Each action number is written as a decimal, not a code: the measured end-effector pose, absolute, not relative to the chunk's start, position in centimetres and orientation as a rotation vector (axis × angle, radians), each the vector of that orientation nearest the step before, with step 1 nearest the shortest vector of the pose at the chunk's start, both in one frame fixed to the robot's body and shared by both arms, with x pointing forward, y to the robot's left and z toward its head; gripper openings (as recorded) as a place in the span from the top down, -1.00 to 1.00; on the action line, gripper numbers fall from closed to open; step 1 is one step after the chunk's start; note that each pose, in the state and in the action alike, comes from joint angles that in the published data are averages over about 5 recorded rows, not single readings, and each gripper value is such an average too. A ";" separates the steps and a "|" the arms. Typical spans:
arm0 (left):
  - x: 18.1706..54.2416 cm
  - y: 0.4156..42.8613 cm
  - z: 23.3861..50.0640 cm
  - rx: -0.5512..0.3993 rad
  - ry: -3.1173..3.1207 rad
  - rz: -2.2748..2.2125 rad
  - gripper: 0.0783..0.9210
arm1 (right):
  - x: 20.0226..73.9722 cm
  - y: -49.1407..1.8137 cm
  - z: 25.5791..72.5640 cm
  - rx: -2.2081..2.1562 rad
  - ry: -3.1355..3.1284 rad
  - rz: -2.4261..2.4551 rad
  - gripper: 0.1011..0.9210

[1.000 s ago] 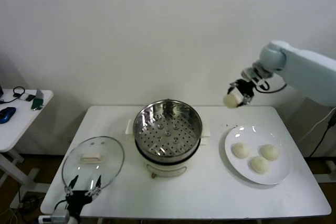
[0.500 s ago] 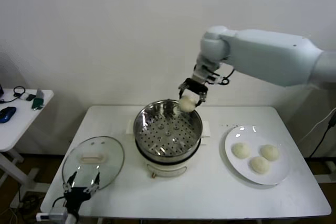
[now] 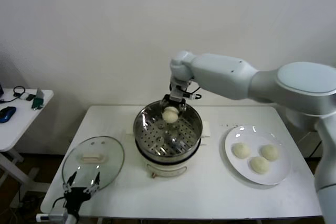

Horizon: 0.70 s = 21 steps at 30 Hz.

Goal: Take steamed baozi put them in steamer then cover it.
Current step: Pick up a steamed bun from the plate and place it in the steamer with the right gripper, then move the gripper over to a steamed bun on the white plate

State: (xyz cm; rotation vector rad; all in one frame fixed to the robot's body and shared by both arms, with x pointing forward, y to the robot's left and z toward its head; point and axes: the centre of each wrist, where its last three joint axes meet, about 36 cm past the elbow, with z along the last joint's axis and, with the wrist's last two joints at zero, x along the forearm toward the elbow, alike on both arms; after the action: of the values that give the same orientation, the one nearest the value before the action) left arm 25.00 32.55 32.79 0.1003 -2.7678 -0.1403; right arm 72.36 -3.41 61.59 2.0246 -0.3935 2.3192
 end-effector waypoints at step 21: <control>25.0 31.8 32.5 0.077 -2.764 -0.153 -0.77 | 74.1 -8.9 66.9 1.981 -0.680 2.172 -0.76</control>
State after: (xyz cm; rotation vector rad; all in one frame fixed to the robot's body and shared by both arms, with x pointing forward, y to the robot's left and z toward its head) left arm 24.97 31.81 32.52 0.0768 -2.7639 -0.1533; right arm 74.09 -8.86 66.90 1.9813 -0.6803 2.1719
